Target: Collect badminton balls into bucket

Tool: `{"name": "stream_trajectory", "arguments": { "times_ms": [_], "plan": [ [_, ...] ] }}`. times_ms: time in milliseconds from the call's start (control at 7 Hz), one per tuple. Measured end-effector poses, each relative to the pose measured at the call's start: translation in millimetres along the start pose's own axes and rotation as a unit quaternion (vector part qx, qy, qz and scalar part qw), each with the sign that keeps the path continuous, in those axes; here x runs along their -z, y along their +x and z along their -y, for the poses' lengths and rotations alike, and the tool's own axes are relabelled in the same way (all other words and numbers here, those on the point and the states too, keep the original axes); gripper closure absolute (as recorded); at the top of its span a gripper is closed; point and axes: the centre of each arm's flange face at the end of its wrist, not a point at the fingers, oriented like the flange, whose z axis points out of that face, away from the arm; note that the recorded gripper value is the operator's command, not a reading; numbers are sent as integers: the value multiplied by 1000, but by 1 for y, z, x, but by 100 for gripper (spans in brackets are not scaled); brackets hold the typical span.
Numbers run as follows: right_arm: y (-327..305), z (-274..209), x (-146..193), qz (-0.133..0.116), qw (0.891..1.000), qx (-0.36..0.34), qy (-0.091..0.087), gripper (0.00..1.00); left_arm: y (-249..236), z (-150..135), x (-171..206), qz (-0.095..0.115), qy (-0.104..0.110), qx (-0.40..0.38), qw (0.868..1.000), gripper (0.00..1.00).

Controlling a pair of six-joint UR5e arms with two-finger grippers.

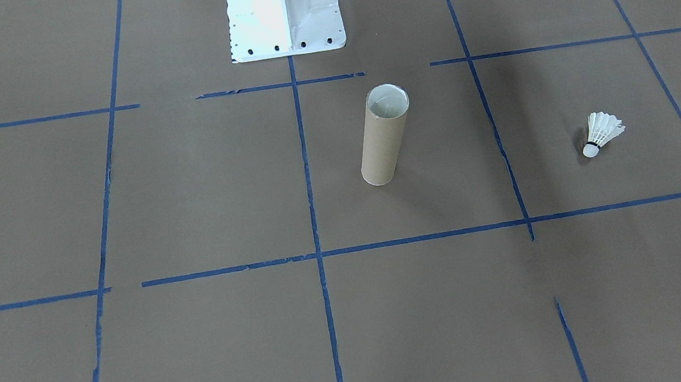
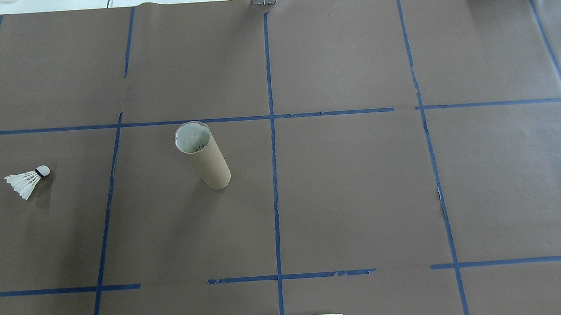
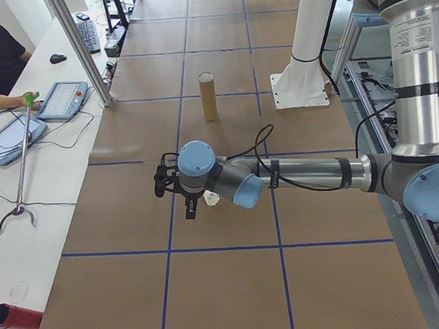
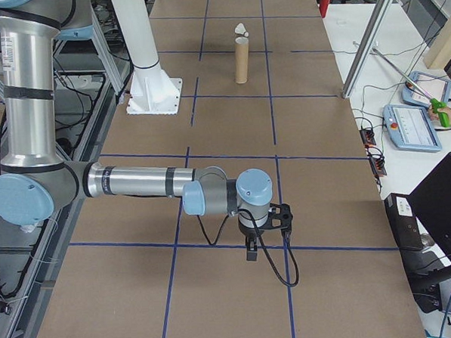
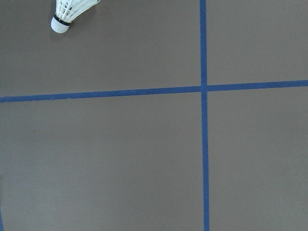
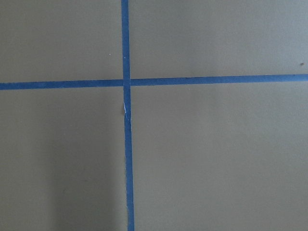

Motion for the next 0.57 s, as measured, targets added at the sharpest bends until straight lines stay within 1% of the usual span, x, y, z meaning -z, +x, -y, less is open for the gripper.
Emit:
{"name": "stream_trajectory", "arguments": {
  "times_ms": [143, 286, 429, 571],
  "plan": [
    [0, 0, 0, 0, 1000, 0, 0, 0, 6, -8, -15, -11, 9, 10, 1000, 0],
    [0, 0, 0, 0, 1000, 0, 0, 0, 10, -15, -28, -17, 29, 18, 999, 0],
    [0, 0, 0, 0, 1000, 0, 0, 0, 14, -23, -37, -30, 46, 35, 998, 0],
    [0, 0, 0, 0, 1000, 0, 0, 0, 15, -34, -47, -42, 48, 68, 996, 0]
  ]
}}
